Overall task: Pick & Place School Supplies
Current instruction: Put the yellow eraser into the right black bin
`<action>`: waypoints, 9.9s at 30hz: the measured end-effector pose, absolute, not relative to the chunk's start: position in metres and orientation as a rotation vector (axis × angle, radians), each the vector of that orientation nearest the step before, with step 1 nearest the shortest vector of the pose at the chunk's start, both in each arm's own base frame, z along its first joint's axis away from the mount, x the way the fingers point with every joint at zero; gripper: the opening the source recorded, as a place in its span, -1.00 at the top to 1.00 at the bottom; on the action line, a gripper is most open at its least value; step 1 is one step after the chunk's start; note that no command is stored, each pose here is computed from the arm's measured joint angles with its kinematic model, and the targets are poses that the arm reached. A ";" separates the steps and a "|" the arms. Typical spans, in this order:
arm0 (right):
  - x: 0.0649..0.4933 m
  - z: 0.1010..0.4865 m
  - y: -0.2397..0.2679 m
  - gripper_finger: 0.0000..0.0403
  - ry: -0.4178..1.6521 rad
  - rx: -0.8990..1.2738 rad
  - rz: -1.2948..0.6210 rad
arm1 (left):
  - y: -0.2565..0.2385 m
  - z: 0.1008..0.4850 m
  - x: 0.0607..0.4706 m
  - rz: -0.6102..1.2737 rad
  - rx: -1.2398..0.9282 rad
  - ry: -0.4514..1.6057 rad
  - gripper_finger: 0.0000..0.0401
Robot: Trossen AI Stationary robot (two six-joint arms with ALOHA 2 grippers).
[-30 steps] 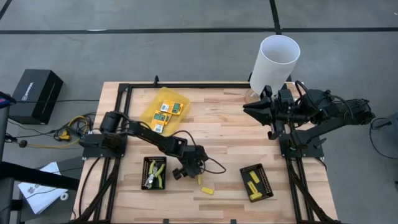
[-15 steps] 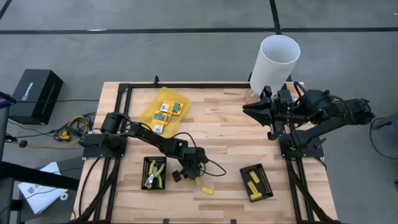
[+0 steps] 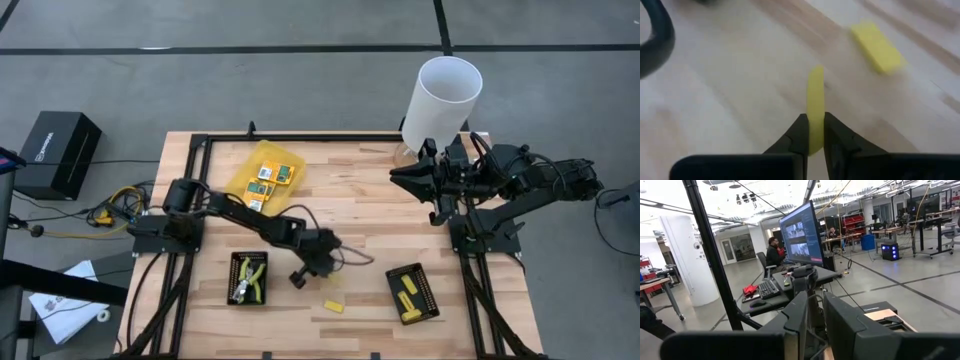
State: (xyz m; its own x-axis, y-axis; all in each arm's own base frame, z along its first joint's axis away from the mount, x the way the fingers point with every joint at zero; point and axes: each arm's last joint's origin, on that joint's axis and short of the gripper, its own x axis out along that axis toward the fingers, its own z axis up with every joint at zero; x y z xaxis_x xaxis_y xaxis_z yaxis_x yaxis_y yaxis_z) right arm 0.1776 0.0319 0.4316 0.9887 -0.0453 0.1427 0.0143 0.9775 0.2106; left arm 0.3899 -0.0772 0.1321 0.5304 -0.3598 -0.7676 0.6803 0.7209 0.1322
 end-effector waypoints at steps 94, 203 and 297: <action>0.175 0.438 0.035 0.72 -0.212 0.164 -0.009 | -0.067 0.217 0.499 -0.537 0.238 0.795 0.44; 0.183 0.432 0.063 0.72 -0.175 0.084 0.110 | -0.108 0.097 0.397 -0.299 -0.449 0.919 1.00; 0.186 0.429 0.056 0.72 -0.151 0.072 0.074 | -0.141 0.097 0.415 -0.413 -0.498 0.896 1.00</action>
